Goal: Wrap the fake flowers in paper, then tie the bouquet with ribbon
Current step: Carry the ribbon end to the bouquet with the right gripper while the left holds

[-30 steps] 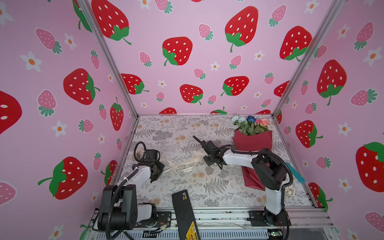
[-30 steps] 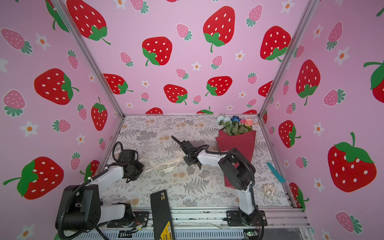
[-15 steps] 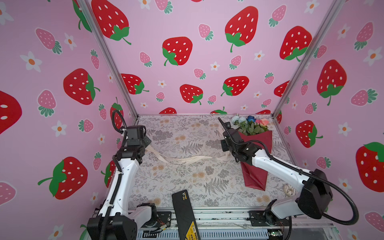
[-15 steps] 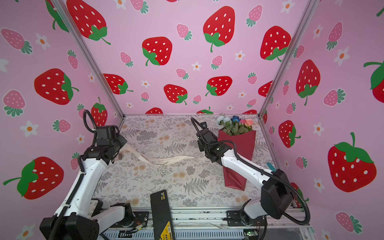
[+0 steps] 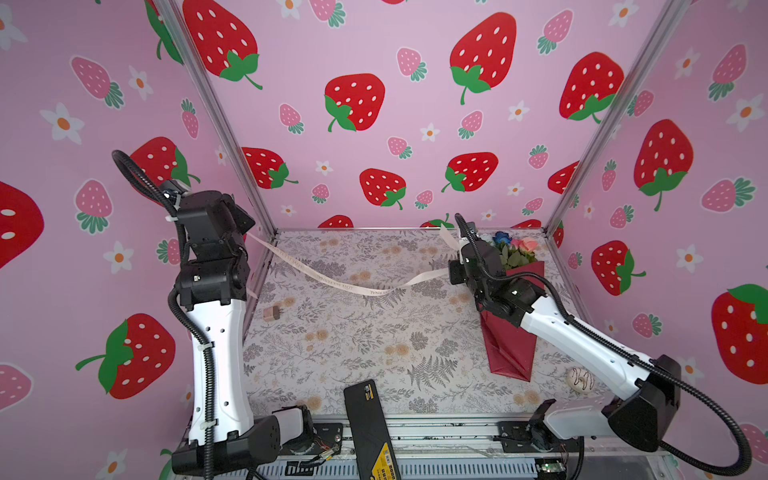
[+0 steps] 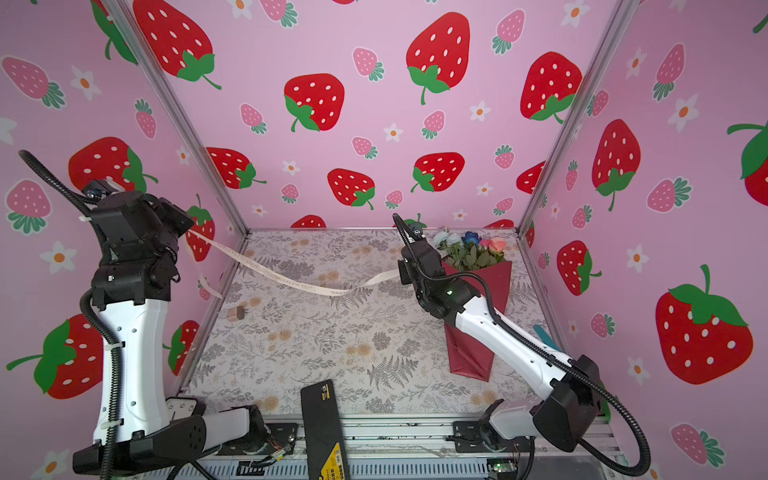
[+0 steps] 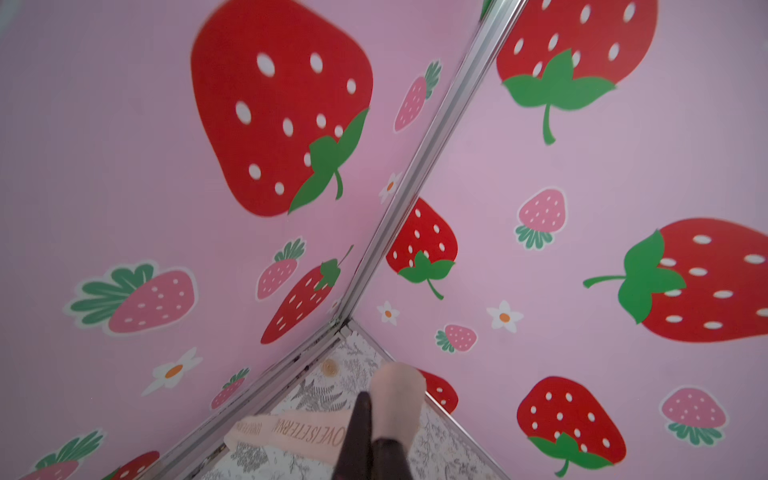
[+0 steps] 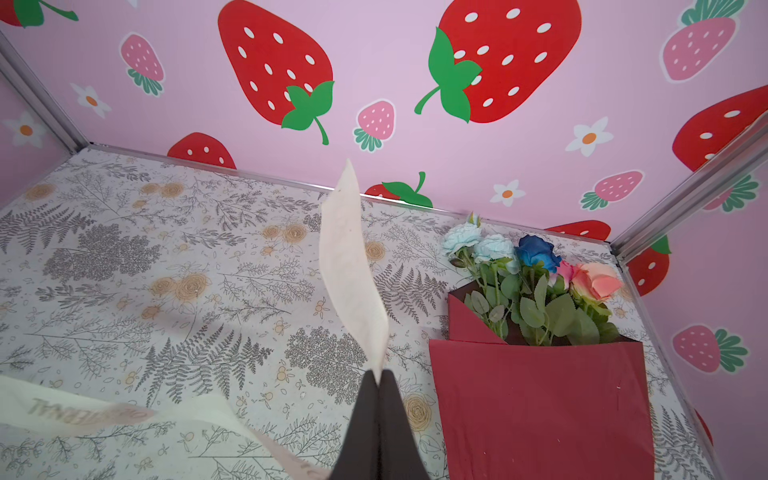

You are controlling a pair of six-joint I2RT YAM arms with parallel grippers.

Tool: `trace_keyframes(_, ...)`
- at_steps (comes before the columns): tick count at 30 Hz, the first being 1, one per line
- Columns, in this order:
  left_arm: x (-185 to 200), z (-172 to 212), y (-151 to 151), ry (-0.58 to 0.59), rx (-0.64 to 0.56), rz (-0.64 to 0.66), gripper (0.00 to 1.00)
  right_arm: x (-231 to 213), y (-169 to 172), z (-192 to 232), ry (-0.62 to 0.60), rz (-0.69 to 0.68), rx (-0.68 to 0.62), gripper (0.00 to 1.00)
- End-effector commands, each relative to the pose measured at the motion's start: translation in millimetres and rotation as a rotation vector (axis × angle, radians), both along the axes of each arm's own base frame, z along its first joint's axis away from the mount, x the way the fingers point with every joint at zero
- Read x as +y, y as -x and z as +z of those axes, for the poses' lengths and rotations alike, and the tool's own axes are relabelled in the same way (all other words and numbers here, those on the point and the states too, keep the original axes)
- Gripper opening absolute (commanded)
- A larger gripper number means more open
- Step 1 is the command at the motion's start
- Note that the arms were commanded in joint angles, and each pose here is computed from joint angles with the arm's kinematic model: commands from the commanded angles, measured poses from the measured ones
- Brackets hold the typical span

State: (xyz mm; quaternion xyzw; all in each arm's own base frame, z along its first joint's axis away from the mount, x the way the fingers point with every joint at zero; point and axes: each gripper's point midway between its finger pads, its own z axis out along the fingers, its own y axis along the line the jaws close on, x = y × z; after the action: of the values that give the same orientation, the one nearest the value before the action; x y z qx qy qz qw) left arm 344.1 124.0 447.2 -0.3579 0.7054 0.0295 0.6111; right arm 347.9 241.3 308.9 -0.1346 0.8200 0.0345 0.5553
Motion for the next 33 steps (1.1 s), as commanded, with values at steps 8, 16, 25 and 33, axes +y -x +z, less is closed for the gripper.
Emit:
trace_keyframes(8,-60.1,-235.8,0.4,0.568,0.249,-0.131,0.05,-62.2,13.5,-9.2,0.041,-0.205,0.041,0.00)
trace_keyframes(16,-93.1,-317.5,28.5,0.724,0.406,-0.179,0.10,-136.9,27.5,-31.7,0.037,-0.407,0.132,0.00)
trace_keyframes(25,-136.0,-341.5,17.9,0.743,0.473,-0.305,0.13,-189.2,30.8,-19.0,0.082,-0.548,0.116,0.00)
trace_keyframes(33,-166.1,-335.8,-3.2,0.756,0.470,-0.413,0.37,-140.2,21.4,-12.1,-0.047,-0.288,0.150,0.00)
